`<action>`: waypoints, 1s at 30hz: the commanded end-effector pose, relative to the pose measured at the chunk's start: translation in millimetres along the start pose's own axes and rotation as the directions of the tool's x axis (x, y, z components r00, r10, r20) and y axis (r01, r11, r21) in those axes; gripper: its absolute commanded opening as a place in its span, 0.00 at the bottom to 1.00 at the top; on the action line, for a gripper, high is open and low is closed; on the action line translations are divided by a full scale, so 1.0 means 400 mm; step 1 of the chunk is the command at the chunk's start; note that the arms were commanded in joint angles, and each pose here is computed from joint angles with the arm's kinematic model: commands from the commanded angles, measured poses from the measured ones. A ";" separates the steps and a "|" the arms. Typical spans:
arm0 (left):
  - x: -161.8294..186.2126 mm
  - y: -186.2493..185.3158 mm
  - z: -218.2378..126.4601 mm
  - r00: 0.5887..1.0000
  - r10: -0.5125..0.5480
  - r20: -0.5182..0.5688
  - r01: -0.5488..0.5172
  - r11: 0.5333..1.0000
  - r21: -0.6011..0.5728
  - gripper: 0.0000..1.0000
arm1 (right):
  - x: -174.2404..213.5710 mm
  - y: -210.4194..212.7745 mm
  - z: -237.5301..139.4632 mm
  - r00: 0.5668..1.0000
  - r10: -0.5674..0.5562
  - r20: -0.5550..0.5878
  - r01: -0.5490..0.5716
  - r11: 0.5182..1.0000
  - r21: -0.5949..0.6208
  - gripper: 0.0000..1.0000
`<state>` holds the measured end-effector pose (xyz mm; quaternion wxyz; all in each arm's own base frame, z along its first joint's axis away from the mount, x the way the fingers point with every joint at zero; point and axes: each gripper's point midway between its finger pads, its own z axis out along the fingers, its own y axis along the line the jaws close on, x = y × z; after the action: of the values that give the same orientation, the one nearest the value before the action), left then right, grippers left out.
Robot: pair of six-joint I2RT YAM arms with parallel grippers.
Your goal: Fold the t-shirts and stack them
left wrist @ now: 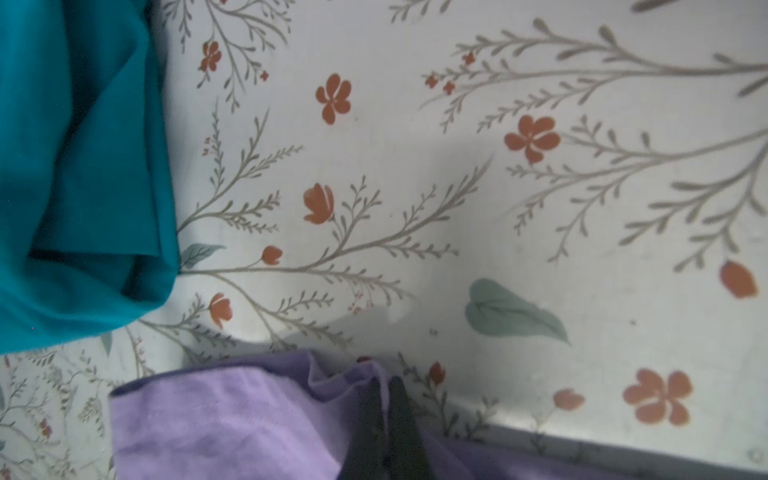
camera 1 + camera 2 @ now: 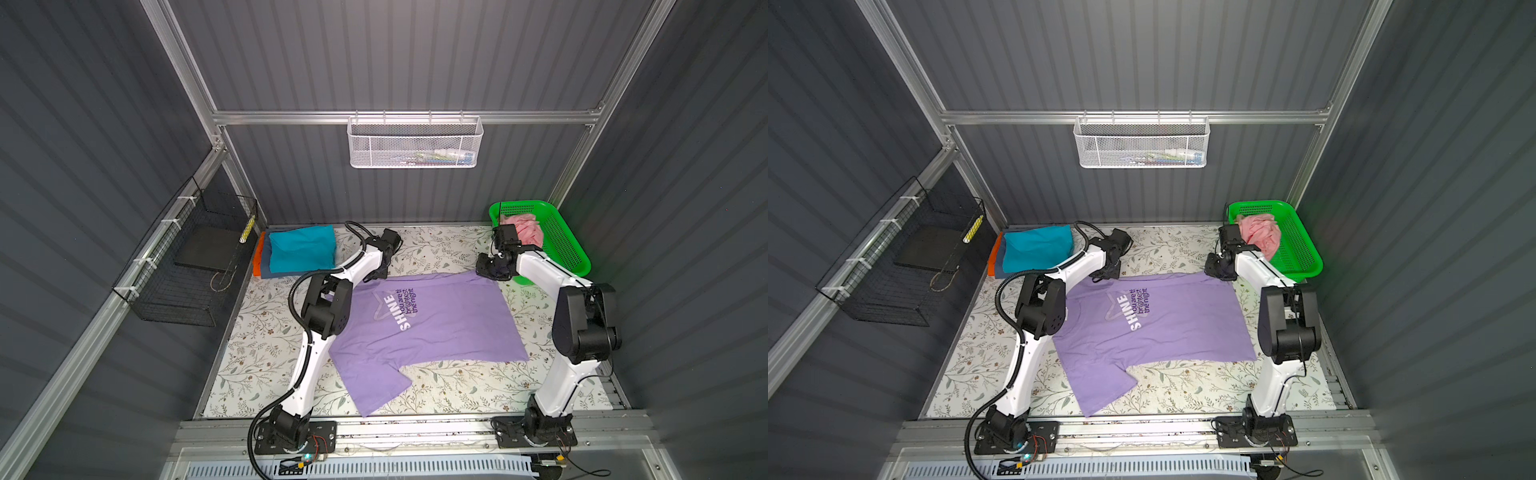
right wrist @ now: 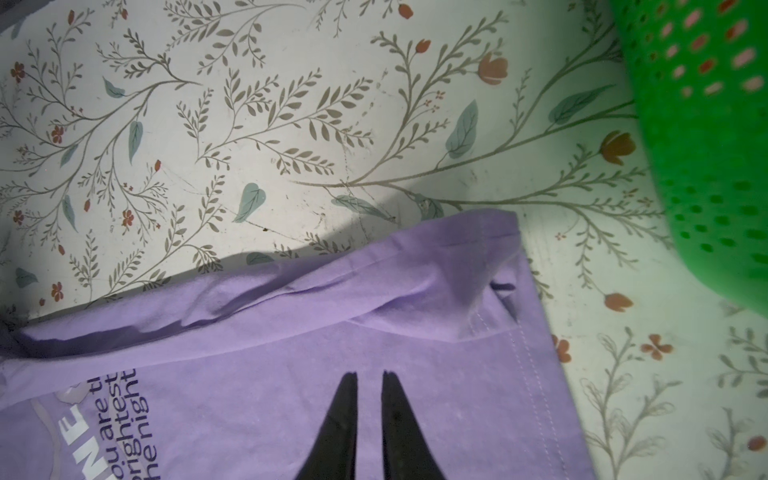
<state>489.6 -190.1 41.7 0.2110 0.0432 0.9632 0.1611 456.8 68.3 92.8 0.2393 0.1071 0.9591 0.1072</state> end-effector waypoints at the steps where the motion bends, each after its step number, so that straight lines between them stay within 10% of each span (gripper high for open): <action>1: 0.025 0.002 -0.118 0.999 0.015 0.044 -0.013 0.999 -0.044 0.00 | 0.009 0.028 -0.017 1.000 0.021 0.005 -0.021 0.998 -0.054 0.16; 17: 0.314 -0.091 -0.192 0.997 0.061 -0.054 -0.069 0.987 -0.145 0.00 | 0.048 0.034 -0.078 1.000 -0.008 0.017 0.009 0.998 -0.061 0.18; 23: 0.376 -0.094 -0.194 0.995 0.052 -0.085 -0.063 0.989 -0.134 0.49 | 0.065 0.032 -0.085 1.000 -0.011 0.015 0.012 0.998 -0.060 0.18; 30: 0.232 -0.028 -0.345 0.991 0.009 0.135 0.005 0.995 -0.103 0.70 | 0.068 0.036 -0.097 0.999 -0.028 0.023 0.030 0.998 -0.052 0.18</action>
<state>331.7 -228.1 68.7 0.2146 0.0532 0.9496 0.2222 421.9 81.9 109.3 0.2462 0.0962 0.9555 0.1305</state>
